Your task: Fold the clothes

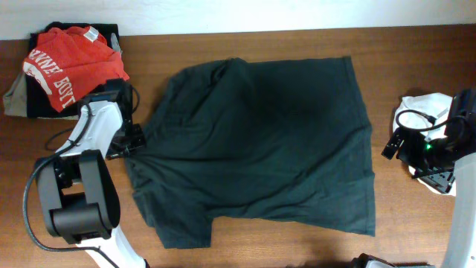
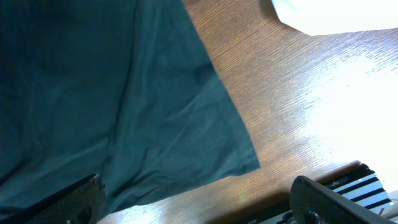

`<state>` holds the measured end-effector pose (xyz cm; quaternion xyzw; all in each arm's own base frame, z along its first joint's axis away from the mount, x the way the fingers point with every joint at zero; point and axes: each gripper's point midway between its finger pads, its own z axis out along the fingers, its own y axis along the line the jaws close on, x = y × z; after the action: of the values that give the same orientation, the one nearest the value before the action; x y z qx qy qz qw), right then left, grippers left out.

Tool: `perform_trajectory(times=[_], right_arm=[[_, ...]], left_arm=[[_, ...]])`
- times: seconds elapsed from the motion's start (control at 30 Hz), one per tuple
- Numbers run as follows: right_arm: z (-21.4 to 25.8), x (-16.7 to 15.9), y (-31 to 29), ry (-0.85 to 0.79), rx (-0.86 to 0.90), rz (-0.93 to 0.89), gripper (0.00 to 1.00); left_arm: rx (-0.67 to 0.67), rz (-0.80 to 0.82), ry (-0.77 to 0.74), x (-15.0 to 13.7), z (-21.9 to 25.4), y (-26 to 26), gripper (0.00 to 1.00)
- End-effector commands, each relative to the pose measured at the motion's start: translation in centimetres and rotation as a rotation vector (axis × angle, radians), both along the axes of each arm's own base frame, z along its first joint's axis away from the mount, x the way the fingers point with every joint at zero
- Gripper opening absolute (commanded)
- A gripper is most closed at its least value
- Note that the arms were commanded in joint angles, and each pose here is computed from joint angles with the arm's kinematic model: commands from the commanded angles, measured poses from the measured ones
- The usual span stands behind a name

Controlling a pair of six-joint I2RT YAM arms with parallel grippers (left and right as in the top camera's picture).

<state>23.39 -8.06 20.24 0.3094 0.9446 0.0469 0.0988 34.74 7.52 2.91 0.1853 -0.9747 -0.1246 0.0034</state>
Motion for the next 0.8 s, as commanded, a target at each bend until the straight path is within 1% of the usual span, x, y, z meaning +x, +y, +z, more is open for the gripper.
perform_trajectory(times=[0.0,0.07,0.13,0.17,0.2,0.23,0.27,0.3,0.37,0.4,0.47,0.53,0.57,0.6,0.7,0.77], right_arm=[[0.1,0.1,0.1,-0.006,0.008,0.0,0.98],[0.1,0.4,0.2,-0.02,0.016,0.003,0.98],[0.3,1.3,0.9,-0.057,0.038,0.027,0.98],[0.4,2.2,1.8,-0.077,0.034,0.072,0.94],[0.2,3.5,2.9,-0.091,0.031,0.127,0.86],[-0.8,5.6,4.9,-0.098,0.032,0.213,0.57],[-2.6,7.3,6.8,-0.067,0.051,0.268,0.25],[-5.0,8.0,8.0,0.011,0.074,0.282,0.04],[-9.6,8.2,9.2,0.166,0.11,0.299,0.04],[-12.4,8.0,9.2,0.262,0.13,0.29,0.04],[-15.6,7.4,9.1,0.371,0.152,0.28,0.04],[-16.5,7.4,9.0,0.39,0.148,0.279,0.04],[-16.9,7.2,8.4,0.402,0.111,0.255,0.04],[-17.5,6.7,7.9,0.419,0.087,0.242,0.04],[-19.4,5.3,7.1,0.437,0.099,0.209,0.04],[-20.6,4.3,6.0,0.434,0.162,0.14,0.04]], left_arm=[[0.157,0.141,0.021,-1.6,1.7,3.8,0.01],[0.155,0.15,0.036,-2.1,1.8,4.1,0.24],[0.144,0.15,-0.005,-1.4,3.4,3.9,0.28],[0.131,0.145,-0.046,-0.8,4.7,3.4,0.3],[0.08,0.125,-0.134,0.5,6.6,1.8,0.61],[-0.055,0.04,-0.197,1.9,7.2,-1.3,0.95],[-0.171,-0.037,-0.22,3.0,6.7,-4.2,0.95],[-0.235,-0.061,-0.204,3.1,6.1,-6.1,0.8],[-0.251,-0.095,-0.154,2.9,4.5,-7.8,0.49],[-0.252,-0.106,-0.128,2.7,3.7,-8.3,0.37],[-0.253,-0.107,-0.065,2.4,1.4,-8.6,0.13],[-0.249,-0.1,-0.015,2.1,-0.7,-8.5,0.1],[-0.249,-0.095,0.022,1.8,-2.1,-8.4,0.06],[-0.25,-0.087,0.053,1.5,-3.3,-8.3,0.04],[-0.251,-0.079,0.087,1.2,-4.7,-8.1,0.04],[-0.251,-0.079,0.084,1.2,-4.7,-8.1,0.04]])
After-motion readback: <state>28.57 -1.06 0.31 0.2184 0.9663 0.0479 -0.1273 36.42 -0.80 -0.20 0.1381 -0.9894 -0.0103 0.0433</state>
